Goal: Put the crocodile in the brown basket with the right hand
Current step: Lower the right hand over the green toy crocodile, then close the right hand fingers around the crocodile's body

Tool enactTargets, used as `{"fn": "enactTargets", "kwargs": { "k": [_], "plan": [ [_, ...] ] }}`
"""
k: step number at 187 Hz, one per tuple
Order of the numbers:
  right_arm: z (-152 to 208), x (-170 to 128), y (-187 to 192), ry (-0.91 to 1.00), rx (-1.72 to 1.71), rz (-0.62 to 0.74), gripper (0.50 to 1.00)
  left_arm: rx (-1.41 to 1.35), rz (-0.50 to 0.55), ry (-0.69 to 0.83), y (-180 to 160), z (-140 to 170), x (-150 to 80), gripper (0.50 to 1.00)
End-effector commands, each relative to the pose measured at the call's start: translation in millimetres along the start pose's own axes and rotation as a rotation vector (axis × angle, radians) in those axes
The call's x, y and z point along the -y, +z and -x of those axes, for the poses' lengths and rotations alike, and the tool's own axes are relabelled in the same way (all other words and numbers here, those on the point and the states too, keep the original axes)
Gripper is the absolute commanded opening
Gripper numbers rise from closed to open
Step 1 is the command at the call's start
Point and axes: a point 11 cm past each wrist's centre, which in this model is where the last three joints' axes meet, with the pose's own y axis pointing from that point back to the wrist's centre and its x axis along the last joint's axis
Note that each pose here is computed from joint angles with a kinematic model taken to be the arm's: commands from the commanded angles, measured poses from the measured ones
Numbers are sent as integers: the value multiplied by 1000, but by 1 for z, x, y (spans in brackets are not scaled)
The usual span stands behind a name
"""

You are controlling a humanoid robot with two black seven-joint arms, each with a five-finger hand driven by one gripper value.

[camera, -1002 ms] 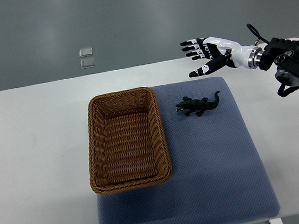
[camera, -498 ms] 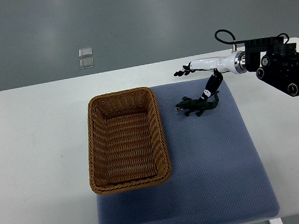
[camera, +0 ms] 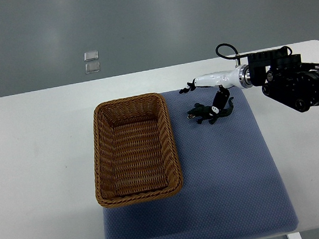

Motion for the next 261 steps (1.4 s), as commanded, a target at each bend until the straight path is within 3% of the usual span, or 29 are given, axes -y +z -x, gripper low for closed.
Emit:
{"fn": "enactTargets", "kwargs": {
  "k": [1,58,164,200,261],
  "plan": [
    [5,1,3,-3,-28,11,928,0,1,0,0,0,0,1000],
    [10,13,-13,-11,-33,-23,928,0,0,0,0,0,0,1000],
    [18,12,-4,-17,-38,4,913,0,0,0,0,0,0,1000],
    [20,12,-3,-36,-62,12,834,0,0,0,0,0,0,1000],
    [25,13,1,-36,-113,25,782,0,-2,0,-1,0,0,1000]
  ]
}}
